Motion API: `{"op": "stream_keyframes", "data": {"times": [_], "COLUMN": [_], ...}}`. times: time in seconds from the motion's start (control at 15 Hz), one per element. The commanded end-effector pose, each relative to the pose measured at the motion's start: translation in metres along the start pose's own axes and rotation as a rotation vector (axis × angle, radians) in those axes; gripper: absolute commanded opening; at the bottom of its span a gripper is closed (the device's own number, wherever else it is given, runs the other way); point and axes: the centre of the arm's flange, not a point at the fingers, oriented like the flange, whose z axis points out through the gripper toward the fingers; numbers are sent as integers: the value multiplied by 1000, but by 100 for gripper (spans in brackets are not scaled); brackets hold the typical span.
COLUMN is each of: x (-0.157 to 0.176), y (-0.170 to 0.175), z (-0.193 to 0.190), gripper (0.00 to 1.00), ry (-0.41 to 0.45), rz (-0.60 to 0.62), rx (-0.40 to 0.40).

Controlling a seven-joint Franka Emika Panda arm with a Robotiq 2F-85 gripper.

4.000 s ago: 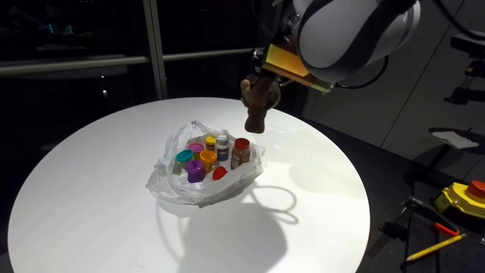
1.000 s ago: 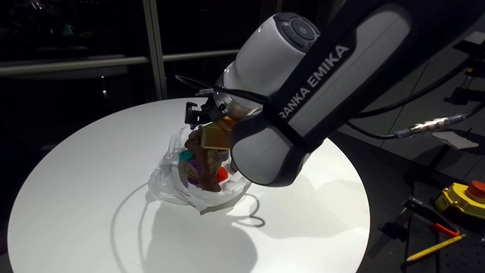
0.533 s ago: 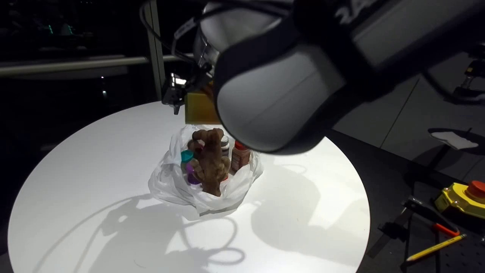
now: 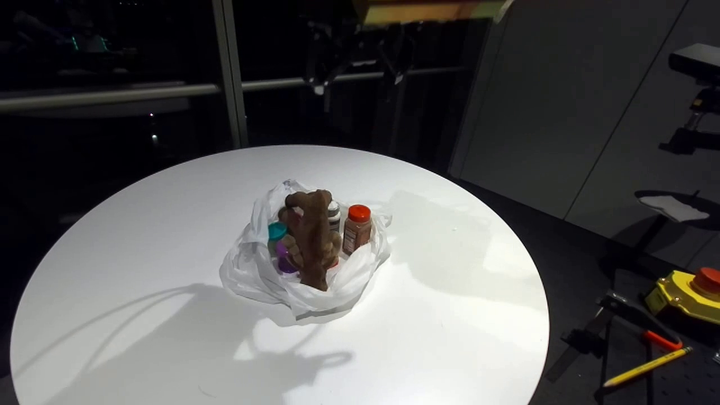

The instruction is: Put all the objects on the table in the white plastic bag

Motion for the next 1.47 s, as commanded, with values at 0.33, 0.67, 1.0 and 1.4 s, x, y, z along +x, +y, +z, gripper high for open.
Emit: {"op": "stream_keyframes", "data": {"times": [0.33, 0.67, 1.0, 1.4], "x": [40, -24, -50, -59], "y": [123, 151, 143, 150], "z": [-27, -15, -12, -22], "gripper": [100, 100, 100, 100], "ry": [-297, -495, -570, -567], "rz": [-287, -453, -519, -530], "rx": [91, 140, 107, 127]}}
